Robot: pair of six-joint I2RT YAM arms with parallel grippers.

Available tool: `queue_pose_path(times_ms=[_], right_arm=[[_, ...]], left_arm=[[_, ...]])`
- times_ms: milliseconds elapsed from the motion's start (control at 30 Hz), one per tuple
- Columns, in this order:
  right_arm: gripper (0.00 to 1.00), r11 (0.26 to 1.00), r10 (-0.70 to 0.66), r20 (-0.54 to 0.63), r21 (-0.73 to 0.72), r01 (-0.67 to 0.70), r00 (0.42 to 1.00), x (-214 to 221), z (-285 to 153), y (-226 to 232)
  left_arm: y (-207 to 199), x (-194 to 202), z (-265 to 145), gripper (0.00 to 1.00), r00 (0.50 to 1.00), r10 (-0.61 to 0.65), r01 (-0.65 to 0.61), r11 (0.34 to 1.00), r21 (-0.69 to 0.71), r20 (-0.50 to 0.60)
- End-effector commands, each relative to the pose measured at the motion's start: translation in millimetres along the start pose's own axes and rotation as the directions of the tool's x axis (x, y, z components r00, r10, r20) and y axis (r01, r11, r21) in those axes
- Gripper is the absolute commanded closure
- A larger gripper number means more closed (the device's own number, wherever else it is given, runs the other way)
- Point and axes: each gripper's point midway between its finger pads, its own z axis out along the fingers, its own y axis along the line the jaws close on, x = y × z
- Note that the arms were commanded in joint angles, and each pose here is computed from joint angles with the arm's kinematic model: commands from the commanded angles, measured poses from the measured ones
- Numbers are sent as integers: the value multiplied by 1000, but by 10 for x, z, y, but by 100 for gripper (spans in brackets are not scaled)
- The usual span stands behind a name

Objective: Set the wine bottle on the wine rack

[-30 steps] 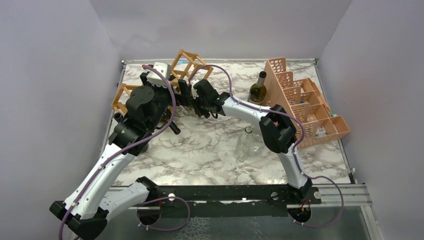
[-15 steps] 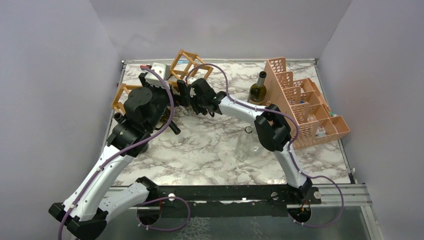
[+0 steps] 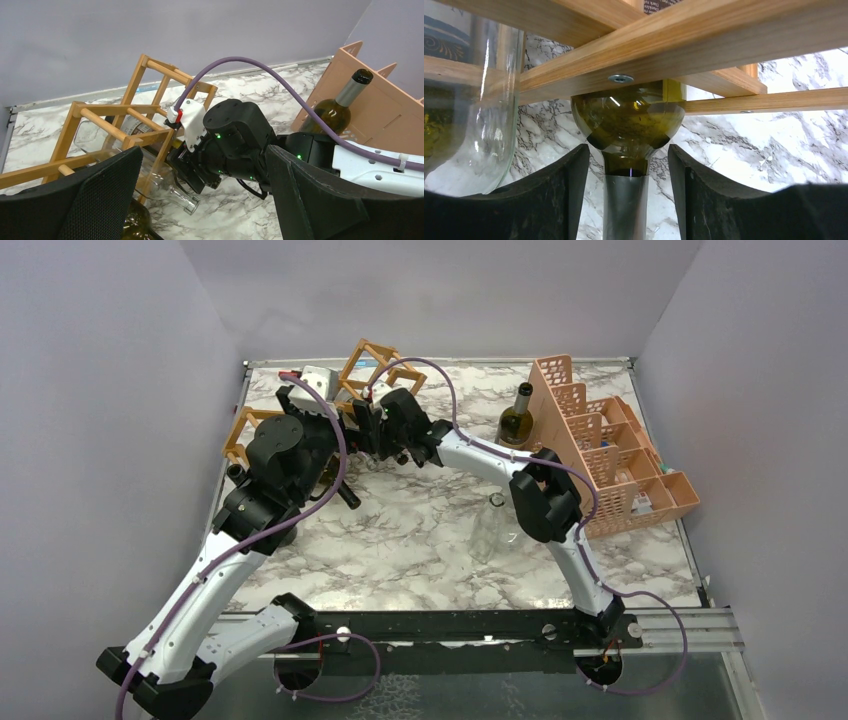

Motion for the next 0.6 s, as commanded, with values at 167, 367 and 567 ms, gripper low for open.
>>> queue_pose_path(times_ms=[167, 367, 567], right_arm=[[30, 1000, 29, 141, -5, -28, 990, -751, -617, -36], [29, 997, 64, 156, -60, -55, 986, -866, -1165, 20], [28, 994, 111, 135, -27, -108, 985, -715, -1846, -84]], left_arm=[[-9, -120, -106, 1, 999, 34, -34, 999, 23, 18], [-46, -141, -169, 1, 999, 35, -36, 998, 54, 29], [-208, -80, -283, 1, 999, -10, 4, 987, 158, 41]])
